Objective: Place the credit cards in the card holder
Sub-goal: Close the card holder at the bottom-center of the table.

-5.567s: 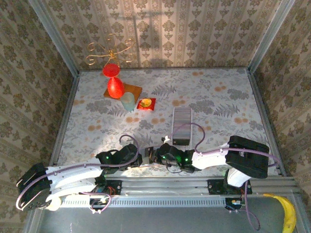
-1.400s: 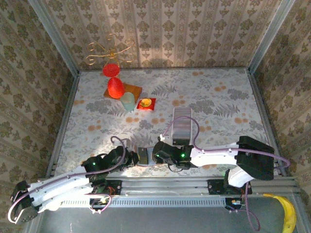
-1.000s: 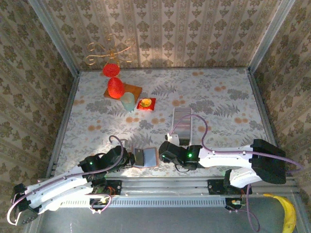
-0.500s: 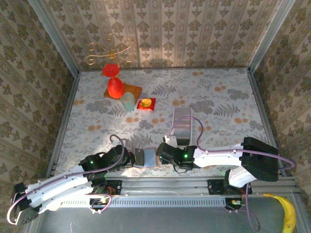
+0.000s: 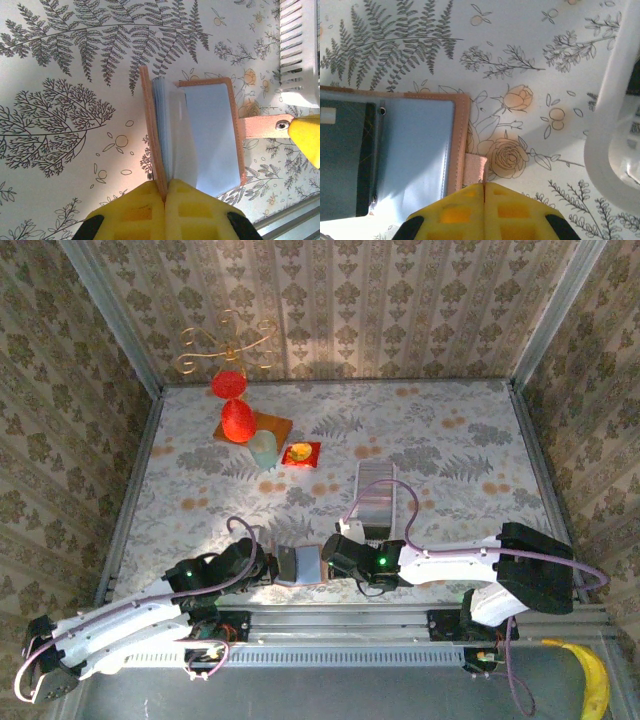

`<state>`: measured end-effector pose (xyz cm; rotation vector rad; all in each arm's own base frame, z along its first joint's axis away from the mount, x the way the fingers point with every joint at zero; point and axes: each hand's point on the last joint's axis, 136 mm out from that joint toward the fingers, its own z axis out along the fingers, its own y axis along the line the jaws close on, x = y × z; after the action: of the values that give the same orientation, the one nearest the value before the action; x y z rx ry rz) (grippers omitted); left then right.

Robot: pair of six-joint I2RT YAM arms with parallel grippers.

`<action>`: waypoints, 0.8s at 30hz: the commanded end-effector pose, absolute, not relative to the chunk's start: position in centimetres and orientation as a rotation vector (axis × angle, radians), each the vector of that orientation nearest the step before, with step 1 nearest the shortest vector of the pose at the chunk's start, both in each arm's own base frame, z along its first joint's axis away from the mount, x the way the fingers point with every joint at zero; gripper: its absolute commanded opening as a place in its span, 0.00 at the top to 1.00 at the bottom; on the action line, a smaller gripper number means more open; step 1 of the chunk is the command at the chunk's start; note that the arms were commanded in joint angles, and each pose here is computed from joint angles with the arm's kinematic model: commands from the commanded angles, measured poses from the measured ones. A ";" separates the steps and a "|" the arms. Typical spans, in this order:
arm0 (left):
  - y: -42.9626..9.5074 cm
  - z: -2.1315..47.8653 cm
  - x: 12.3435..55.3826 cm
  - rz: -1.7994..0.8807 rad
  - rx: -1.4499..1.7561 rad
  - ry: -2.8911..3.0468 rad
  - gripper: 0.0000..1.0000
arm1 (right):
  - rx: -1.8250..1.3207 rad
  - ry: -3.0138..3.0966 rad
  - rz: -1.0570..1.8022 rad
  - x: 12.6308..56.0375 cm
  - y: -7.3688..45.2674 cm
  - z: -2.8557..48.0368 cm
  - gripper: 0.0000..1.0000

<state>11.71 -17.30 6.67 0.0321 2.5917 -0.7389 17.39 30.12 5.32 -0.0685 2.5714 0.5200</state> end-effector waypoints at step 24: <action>-28.5 10.7 12.3 -1.030 0.300 2.517 0.53 | 0.010 2.533 0.668 17.0 30.6 5.5 1.00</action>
<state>11.93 -26.58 8.39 0.2725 2.5880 -0.9379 17.27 30.53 4.90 -0.0285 2.5460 0.6149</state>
